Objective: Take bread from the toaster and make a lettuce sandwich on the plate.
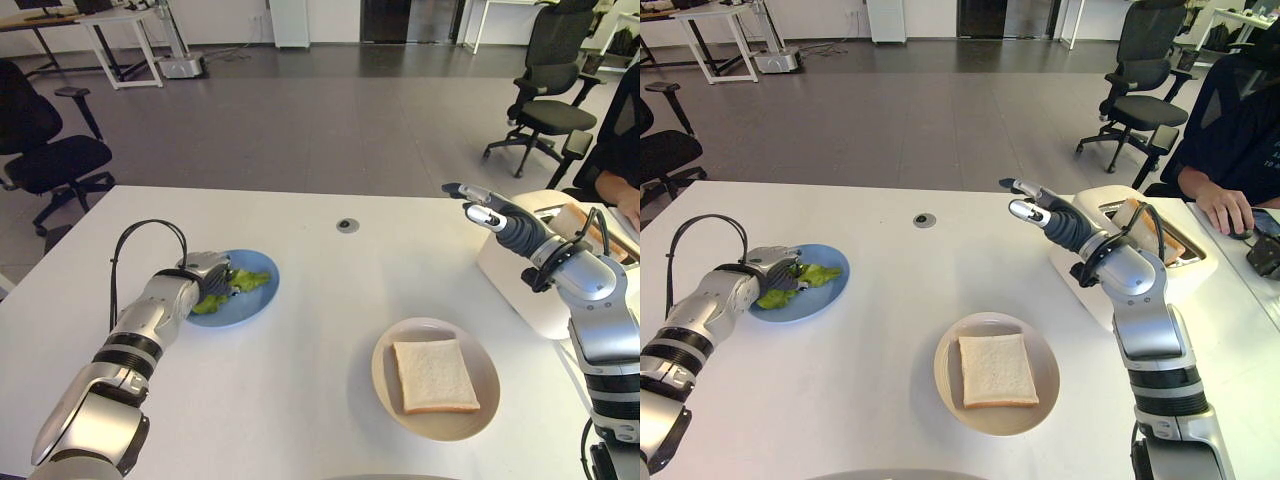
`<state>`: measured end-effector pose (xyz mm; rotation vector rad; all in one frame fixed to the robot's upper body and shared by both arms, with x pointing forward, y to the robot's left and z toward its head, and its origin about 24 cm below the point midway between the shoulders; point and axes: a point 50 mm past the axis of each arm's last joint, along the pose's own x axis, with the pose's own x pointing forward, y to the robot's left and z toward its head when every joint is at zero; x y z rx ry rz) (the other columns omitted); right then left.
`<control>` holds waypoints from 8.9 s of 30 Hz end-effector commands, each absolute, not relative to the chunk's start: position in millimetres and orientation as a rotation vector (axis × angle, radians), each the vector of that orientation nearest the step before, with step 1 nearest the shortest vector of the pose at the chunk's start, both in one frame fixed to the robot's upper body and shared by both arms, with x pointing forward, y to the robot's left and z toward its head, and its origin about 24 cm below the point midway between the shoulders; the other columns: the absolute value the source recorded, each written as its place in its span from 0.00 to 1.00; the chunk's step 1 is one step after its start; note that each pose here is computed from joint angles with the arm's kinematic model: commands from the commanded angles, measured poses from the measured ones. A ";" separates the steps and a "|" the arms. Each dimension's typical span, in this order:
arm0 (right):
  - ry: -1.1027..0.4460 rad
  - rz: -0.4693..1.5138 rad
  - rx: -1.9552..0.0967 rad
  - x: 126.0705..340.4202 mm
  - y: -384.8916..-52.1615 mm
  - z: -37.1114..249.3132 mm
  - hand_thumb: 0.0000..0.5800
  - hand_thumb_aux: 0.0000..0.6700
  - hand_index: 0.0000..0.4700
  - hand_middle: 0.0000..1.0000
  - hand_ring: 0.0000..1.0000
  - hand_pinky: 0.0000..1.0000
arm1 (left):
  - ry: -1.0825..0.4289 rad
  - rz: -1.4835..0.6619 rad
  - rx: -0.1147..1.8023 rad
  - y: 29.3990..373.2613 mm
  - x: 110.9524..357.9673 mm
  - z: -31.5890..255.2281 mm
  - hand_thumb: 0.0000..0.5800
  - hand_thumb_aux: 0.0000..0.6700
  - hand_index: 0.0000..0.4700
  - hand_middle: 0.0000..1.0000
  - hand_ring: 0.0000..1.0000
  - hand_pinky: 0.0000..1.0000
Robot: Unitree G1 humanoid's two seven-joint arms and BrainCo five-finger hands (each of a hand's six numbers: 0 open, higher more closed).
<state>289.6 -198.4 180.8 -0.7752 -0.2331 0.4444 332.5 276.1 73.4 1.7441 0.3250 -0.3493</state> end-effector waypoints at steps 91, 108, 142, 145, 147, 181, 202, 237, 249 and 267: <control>-0.211 0.277 -0.750 302.2 -214.8 182.1 0.00 0.00 0.00 0.00 0.00 0.00 | -0.841 -0.903 0.680 5.7 218.4 120.9 0.00 0.00 0.00 0.00 0.00 0.00; 0.204 -0.322 -1.634 286.1 -316.0 191.0 0.00 0.00 0.00 0.00 0.00 0.00 | -0.442 -0.362 0.899 121.0 313.8 104.8 0.00 0.00 0.00 0.00 0.00 0.00; -0.498 -0.153 -1.087 287.2 -246.1 259.5 1.00 1.00 1.00 0.00 0.00 0.00 | -0.434 -0.405 0.915 109.7 307.2 90.8 0.00 0.00 0.00 0.00 0.00 0.00; -0.318 0.291 -1.014 288.2 -217.0 215.0 1.00 1.00 1.00 0.00 0.00 0.00 | -0.421 -0.391 0.909 111.9 304.2 87.3 0.00 0.00 0.00 0.00 0.00 0.00; -0.152 0.527 -0.993 276.8 -209.4 188.1 1.00 1.00 1.00 0.00 0.00 0.00 | -0.415 -0.387 0.906 113.0 303.8 86.8 0.00 0.00 0.00 0.00 0.00 0.00; 0.350 1.051 -0.775 264.9 -189.2 49.9 1.00 1.00 1.00 0.00 0.00 0.00 | -0.758 -1.162 0.392 38.9 210.3 112.9 0.00 0.00 0.00 0.00 0.00 0.00; 0.078 0.922 -0.761 280.2 -180.8 103.4 0.00 0.00 0.00 0.00 0.00 0.00 | -0.015 -1.544 0.459 21.1 206.5 -16.3 0.00 0.00 0.00 0.00 0.00 0.00; 0.426 1.381 -0.453 184.9 -166.6 74.7 1.00 1.00 1.00 1.00 1.00 1.00 | 0.077 -1.542 0.260 88.2 203.3 22.9 1.00 1.00 1.00 1.00 1.00 1.00; 0.293 0.972 -0.543 247.0 -172.6 52.9 1.00 1.00 1.00 1.00 1.00 1.00 | -0.145 -1.192 0.567 83.0 250.4 8.4 1.00 1.00 1.00 1.00 1.00 1.00; 0.068 0.787 -0.387 313.4 -147.0 59.4 1.00 1.00 1.00 1.00 1.00 1.00 | -0.224 -0.654 0.581 81.9 328.0 28.5 1.00 1.00 1.00 1.00 1.00 1.00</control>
